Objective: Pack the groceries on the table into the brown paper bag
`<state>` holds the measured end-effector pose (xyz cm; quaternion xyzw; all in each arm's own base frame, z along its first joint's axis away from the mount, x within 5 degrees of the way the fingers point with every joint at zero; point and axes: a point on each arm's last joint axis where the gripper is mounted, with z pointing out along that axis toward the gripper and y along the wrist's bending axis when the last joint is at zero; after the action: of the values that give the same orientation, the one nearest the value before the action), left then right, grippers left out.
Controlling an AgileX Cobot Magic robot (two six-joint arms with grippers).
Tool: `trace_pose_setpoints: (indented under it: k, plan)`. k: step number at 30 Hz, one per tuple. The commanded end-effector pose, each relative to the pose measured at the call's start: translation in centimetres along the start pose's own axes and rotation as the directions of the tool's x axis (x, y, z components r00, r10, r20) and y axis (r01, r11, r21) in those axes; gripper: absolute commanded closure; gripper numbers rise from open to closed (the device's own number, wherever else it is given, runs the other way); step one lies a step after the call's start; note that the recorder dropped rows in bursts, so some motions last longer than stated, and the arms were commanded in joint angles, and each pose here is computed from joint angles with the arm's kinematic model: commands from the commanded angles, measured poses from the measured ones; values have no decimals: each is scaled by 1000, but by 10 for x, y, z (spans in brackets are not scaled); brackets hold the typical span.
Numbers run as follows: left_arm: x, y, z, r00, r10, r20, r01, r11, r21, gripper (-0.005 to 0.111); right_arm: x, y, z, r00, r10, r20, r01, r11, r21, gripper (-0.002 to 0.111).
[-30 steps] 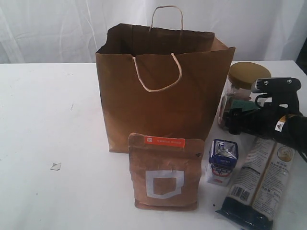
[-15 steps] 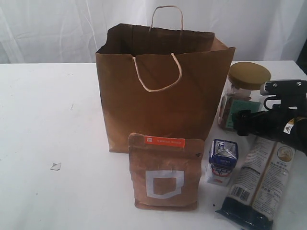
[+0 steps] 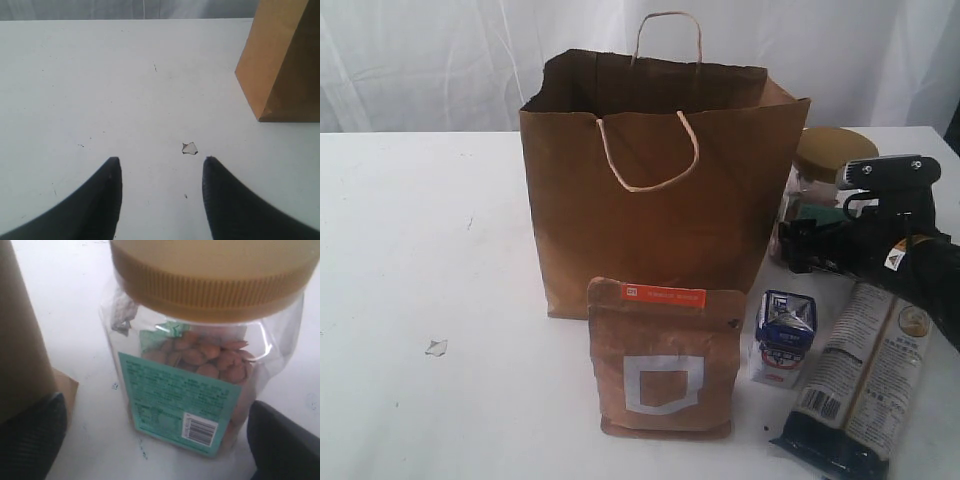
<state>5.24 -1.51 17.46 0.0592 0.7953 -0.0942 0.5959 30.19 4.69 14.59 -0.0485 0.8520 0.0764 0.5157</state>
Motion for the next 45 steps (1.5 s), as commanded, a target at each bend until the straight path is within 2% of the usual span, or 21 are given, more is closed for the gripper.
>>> trace_pose_setpoints:
  k: [1,6,13,24,28,34,41,43,45]
  plan:
    - [1,0,0,1000,-8,-3,8,1000,1,54,-5,0,12,999,-7,31,7,1000,1,18]
    - [1,0,0,1000,-8,-3,8,1000,1,54,-6,-1,20,1000,4,30,-5,1000,8,18]
    - [1,0,0,1000,-8,-3,8,1000,1,54,-5,-9,20,999,-30,43,28,999,33,25]
    - [1,0,0,1000,-8,-3,8,1000,1,54,-9,-41,16,996,-55,66,47,991,124,24]
    - [1,0,0,1000,-8,-3,8,1000,1,54,-14,-50,14,991,-54,119,36,989,146,24]
    - [1,0,0,1000,-8,-3,8,1000,1,54,-15,-50,14,989,-67,129,47,988,147,24]
    - [1,0,0,1000,-8,-3,8,1000,1,54,-16,-64,10,989,-75,126,51,981,188,24]
    - [1,0,0,1000,-8,-3,8,1000,1,54,-14,-63,6,993,-32,111,12,984,177,24]
    - [1,0,0,1000,-8,-3,8,1000,1,54,-18,-49,-4,991,-20,129,2,990,140,24]
